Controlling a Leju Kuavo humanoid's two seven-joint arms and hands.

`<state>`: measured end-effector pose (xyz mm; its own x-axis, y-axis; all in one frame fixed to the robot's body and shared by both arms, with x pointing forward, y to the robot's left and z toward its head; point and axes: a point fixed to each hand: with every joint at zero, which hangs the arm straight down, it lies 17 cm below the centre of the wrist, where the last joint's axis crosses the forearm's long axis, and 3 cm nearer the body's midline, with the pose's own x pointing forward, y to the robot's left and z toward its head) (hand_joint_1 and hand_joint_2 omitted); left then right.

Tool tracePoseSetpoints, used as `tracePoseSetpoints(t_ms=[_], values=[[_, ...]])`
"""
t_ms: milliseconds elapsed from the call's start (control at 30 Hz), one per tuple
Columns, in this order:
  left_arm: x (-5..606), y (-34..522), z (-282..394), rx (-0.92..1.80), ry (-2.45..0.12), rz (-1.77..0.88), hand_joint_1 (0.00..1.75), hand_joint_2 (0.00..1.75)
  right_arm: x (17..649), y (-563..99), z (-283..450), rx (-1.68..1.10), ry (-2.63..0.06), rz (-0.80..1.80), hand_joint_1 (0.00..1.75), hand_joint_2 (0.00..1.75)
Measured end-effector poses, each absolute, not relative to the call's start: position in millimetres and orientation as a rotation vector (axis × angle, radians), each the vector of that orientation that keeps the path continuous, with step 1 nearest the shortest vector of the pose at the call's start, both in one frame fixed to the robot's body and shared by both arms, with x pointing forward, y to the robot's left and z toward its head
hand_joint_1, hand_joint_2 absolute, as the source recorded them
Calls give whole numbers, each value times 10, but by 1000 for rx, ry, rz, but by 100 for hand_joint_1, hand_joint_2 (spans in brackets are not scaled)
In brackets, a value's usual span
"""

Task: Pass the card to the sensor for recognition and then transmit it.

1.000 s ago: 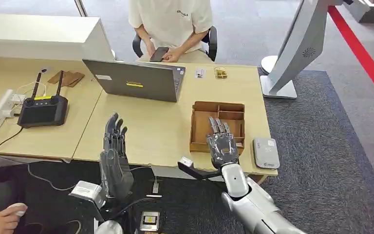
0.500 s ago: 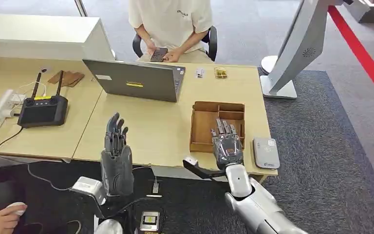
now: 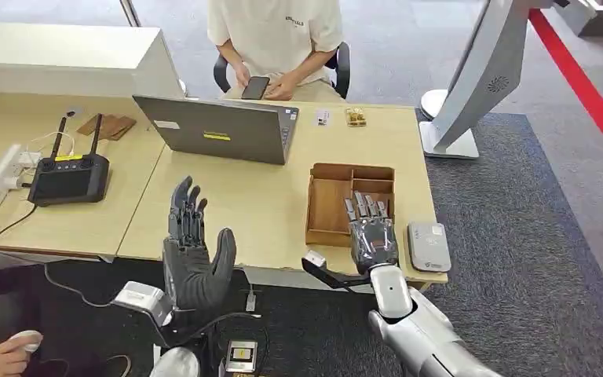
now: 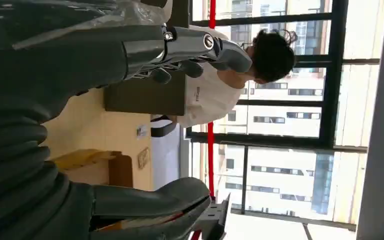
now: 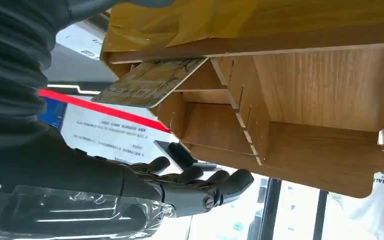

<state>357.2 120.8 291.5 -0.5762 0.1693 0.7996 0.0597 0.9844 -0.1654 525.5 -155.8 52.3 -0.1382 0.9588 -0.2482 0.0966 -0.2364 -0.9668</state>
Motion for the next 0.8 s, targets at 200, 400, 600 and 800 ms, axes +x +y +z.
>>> tracePoseSetpoints(t_ms=[200, 400, 600, 800], values=[[3560, 1203, 2909, -152, -2188, 140, 0, 175, 5256, -1551, 533, -1376, -1265, 1467, 0, 175], [3543, 1205, 2888, -141, -2188, 133, 0, 175, 5255, -1527, 560, -1381, -1288, 1470, 0, 175], [3532, 1223, 2851, -131, -2180, 133, 0, 175, 5265, -1567, 571, -1389, -1290, 1466, 0, 175], [3526, 1230, 2827, -128, -2173, 135, 0, 175, 5270, -1600, 566, -1393, -1285, 1468, 0, 175]])
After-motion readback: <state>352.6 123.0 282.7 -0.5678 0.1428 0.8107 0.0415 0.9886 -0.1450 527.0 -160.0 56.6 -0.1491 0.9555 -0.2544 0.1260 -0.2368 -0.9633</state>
